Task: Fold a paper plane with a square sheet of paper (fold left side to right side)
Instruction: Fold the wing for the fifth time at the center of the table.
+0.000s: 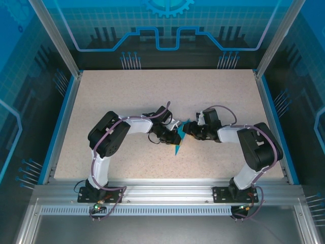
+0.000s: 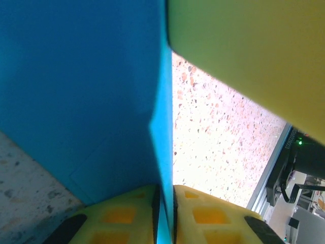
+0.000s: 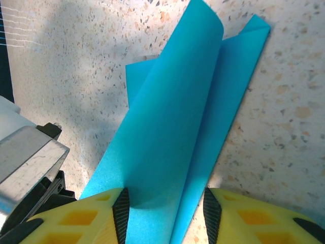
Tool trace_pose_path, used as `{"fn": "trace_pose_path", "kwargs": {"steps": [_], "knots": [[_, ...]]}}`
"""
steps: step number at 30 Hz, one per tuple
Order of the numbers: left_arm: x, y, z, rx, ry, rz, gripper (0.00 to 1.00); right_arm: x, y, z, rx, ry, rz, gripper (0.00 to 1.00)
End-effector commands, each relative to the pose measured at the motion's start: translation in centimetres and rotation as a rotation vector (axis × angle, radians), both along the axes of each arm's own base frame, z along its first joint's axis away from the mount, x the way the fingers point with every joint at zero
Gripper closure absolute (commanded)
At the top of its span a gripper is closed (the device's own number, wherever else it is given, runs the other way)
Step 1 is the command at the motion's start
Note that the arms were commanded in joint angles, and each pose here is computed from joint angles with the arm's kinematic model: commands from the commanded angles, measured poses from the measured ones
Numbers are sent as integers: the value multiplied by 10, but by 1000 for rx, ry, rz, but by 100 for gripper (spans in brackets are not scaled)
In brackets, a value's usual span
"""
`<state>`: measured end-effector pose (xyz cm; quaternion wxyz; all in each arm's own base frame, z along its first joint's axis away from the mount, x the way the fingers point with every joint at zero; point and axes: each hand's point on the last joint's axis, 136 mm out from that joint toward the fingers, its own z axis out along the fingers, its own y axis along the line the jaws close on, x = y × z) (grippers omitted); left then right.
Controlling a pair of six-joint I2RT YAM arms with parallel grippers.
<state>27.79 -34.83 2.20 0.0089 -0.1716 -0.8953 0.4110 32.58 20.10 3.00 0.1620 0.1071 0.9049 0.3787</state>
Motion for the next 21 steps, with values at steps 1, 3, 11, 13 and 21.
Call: {"fn": "trace_pose_path", "kwargs": {"steps": [1, 3, 11, 13, 21], "knots": [[6, -4, 6, -28, 10, 1, 82, 6, 8, 2, -3, -11, 3, 56], [6, -4, 6, -27, 10, 1, 81, 6, 8, -1, -13, 2, 6, 56], [9, -2, 14, -43, -9, 16, 72, -5, 0, -23, -73, 100, -13, 57], [12, 1, 22, -55, -20, 29, 70, -8, -1, -29, -82, 125, -15, 58], [17, 16, 49, -100, -41, 63, 60, -9, 0, -34, -82, 144, -13, 58]]}}
